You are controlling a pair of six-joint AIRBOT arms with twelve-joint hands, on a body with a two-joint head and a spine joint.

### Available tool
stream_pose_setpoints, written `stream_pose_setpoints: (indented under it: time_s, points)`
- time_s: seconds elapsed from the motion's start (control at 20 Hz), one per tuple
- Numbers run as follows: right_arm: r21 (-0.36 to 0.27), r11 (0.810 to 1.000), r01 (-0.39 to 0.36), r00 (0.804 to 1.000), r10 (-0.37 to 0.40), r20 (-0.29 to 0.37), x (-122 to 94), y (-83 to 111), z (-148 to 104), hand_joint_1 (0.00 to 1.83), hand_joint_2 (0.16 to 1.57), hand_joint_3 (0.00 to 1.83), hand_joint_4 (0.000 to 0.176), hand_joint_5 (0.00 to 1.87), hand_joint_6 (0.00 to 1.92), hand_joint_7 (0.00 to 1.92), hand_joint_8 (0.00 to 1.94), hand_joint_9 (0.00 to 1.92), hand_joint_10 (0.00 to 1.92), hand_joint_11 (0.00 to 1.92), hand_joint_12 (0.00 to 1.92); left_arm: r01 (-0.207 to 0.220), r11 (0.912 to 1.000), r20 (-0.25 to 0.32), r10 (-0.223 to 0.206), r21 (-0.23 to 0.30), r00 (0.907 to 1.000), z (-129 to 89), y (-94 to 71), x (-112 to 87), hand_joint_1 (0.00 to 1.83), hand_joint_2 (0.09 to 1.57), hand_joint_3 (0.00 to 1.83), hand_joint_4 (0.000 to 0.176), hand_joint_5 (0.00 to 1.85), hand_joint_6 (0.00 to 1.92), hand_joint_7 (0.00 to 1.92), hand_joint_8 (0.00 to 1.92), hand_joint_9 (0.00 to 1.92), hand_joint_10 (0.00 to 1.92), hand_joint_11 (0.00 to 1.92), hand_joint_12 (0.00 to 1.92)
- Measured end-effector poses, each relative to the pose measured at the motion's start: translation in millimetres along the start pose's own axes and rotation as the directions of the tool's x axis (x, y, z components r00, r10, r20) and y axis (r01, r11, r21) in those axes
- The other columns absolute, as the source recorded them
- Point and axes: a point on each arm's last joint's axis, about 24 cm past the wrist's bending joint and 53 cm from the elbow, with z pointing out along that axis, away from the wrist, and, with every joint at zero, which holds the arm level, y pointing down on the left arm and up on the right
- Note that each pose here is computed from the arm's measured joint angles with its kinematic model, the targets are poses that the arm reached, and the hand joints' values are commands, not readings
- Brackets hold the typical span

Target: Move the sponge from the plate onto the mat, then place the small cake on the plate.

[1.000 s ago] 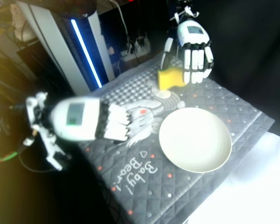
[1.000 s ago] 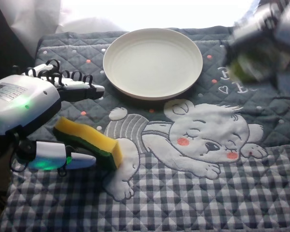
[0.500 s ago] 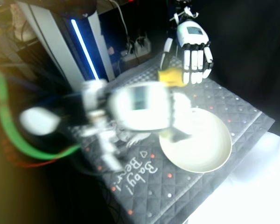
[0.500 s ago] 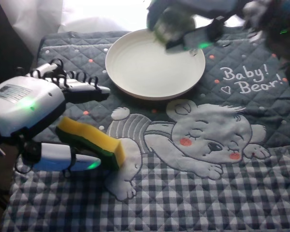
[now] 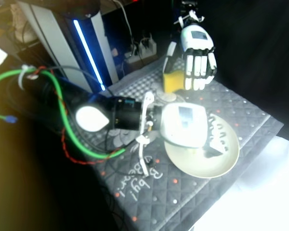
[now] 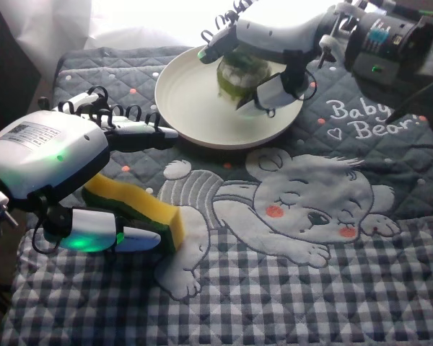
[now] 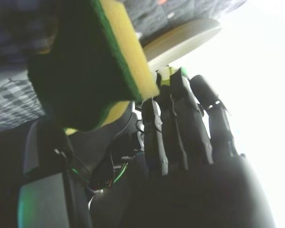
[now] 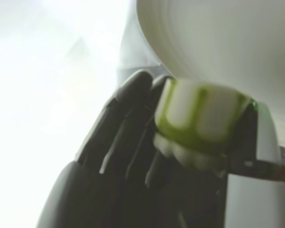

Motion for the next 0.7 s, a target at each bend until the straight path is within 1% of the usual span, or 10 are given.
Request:
stream_pose_setpoints:
  time_s: [0.1,0.25,0.3,0.4,0.45,0.5,0.55,0.6,0.65,0.7]
  points:
    - [-0.007,1.0,-0.005,1.0,0.005,-0.003,2.4,3.7,0.8,0.88,0.97,0.0,0.013,0.33,0.0,0.33,0.0,0.39,0.0,0.0,1.09,0.0,1.0,0.0,0.0,0.0,1.0,0.0,0.0,0.0,0.79,0.84,0.0,0.08,0.47,0.0,0.48,0.0,0.52,0.0,0.0,1.22]
    - [-0.022,1.0,-0.003,1.0,0.003,-0.007,3.1,7.5,-5.5,0.87,0.97,0.0,0.017,0.33,0.0,0.37,0.01,0.43,0.01,0.05,1.08,0.007,1.0,0.001,-0.007,0.003,1.0,0.2,0.1,-0.6,0.81,0.84,0.0,0.071,0.47,0.0,0.48,0.0,0.53,0.0,0.0,1.29]
    - [-0.024,1.0,0.0,1.0,0.0,-0.004,1.5,3.3,-13.0,0.88,0.96,0.0,0.03,0.33,0.0,0.4,0.0,0.43,0.01,0.07,0.97,0.008,0.9999,0.0,-0.008,0.007,1.0,0.3,-0.7,-0.7,0.79,0.84,0.0,0.071,0.47,0.0,0.49,0.0,0.54,0.0,0.0,1.32]
    - [0.002,1.0,0.01,1.0,-0.01,0.003,-6.4,-17.9,-35.8,0.72,0.96,0.0,0.047,0.26,0.0,0.34,0.0,0.36,0.0,0.01,0.93,0.005,1.0,0.0,-0.005,0.008,1.0,0.0,-0.5,-1.1,0.8,0.81,0.0,0.056,0.5,0.0,0.48,0.0,0.5,0.0,0.0,1.19]
    - [0.018,1.0,0.014,1.0,-0.014,0.007,-11.5,-28.6,-49.9,0.74,0.94,0.0,0.041,0.22,0.0,0.29,0.0,0.33,0.0,0.0,0.87,0.001,1.0,0.002,-0.001,0.007,1.0,-0.7,0.2,-3.0,0.8,0.83,0.0,0.034,0.48,0.0,0.46,0.0,0.45,0.01,0.0,1.06]
    - [0.025,1.0,0.011,1.0,-0.012,0.017,-18.5,-35.5,-63.9,0.74,0.94,0.0,0.041,0.22,0.0,0.29,0.0,0.33,0.0,0.0,0.87,-0.004,0.9999,0.008,0.004,0.01,1.0,-1.4,0.5,-6.9,0.8,0.83,0.0,0.034,0.48,0.0,0.46,0.0,0.45,0.01,0.0,1.06]
    - [0.016,1.0,0.01,0.999,-0.01,0.041,-30.3,-38.6,-80.6,0.7,0.93,0.0,0.087,0.17,0.0,0.28,0.0,0.27,0.0,0.0,0.52,-0.007,0.9999,0.028,0.007,0.012,0.9996,-2.7,1.4,-17.2,0.8,0.8,0.0,0.036,0.45,0.0,0.45,0.0,0.45,0.01,0.0,1.05]
    - [0.008,1.0,0.005,0.998,-0.006,0.066,-41.1,-39.6,-93.0,0.69,0.92,0.0,0.089,0.18,0.0,0.32,0.01,0.29,0.01,0.0,0.5,-0.005,0.9998,0.051,0.004,0.021,0.9987,-3.9,0.3,-26.9,0.81,0.8,0.0,0.019,0.44,0.0,0.46,0.0,0.45,0.01,0.0,1.06]
    - [-0.004,1.0,-0.002,0.996,0.003,0.088,-49.6,-38.7,-102.2,0.69,0.92,0.0,0.089,0.18,0.0,0.32,0.01,0.29,0.01,0.0,0.5,-0.006,0.9995,0.076,0.004,0.03,0.9971,-4.9,-1.0,-35.8,0.81,0.8,0.0,0.019,0.44,0.0,0.46,0.0,0.45,0.01,0.0,1.06]
    - [-0.053,0.998,-0.029,0.988,0.037,0.151,-68.4,-33.4,-134.4,0.71,0.92,0.0,0.085,0.17,0.01,0.25,0.0,0.15,0.0,0.0,0.18,0.006,0.9985,0.154,-0.014,0.054,0.988,-11.3,-3.1,-62.2,0.82,0.81,0.0,0.013,0.43,0.0,0.45,0.0,0.39,0.01,0.0,0.91]
